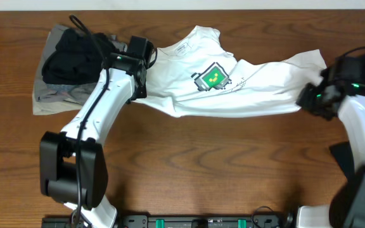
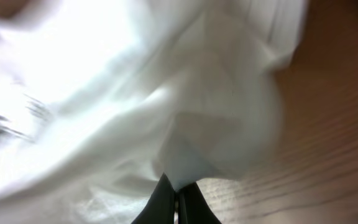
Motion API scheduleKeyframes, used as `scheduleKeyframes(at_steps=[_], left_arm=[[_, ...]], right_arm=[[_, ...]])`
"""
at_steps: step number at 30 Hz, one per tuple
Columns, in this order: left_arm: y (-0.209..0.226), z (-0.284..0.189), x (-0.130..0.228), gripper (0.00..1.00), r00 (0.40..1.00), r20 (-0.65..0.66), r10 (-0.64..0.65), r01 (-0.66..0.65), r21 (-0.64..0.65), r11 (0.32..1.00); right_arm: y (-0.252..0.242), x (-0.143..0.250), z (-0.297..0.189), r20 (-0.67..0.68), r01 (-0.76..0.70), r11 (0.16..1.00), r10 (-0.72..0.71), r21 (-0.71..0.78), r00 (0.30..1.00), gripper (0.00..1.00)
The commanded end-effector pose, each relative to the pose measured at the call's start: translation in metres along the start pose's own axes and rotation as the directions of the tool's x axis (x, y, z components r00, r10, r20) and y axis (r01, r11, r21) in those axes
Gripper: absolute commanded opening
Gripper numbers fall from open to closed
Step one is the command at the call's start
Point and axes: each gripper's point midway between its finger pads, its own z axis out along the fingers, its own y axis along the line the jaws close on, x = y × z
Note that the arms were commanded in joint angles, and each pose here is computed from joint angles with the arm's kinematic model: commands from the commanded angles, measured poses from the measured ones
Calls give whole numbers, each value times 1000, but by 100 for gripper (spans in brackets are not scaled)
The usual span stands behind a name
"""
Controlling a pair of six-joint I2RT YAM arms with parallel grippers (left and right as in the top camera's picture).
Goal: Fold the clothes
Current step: 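Grasp the shirt edges with both grippers and lift it up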
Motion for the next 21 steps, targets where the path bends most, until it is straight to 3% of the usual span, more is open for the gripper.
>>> scheduleKeyframes(at_steps=[1, 8, 14, 17, 21], left_arm=[[12, -36, -12, 6, 995, 91, -50, 48, 33, 998], [28, -100, -21, 6, 962, 240, -129, 92, 158, 983], [33, -168, -22, 6, 908, 402, -115, -22, 320, 947], [36, -211, -21, 6, 848, 518, -111, -119, 390, 913], [51, -276, -16, 6, 717, 679, -158, -225, 439, 870]], right_arm=[[7, -32, -54, 184, 8, 999, 0, -45, 983, 1], [20, -45, -109, 355, 53, 995, -19, -86, 935, 1], [29, -52, -146, 449, 65, 991, -5, -119, 893, 1], [37, -58, -179, 510, 69, 987, 15, -145, 860, 1], [44, -65, -232, 575, 59, 983, 52, -173, 816, 1]])
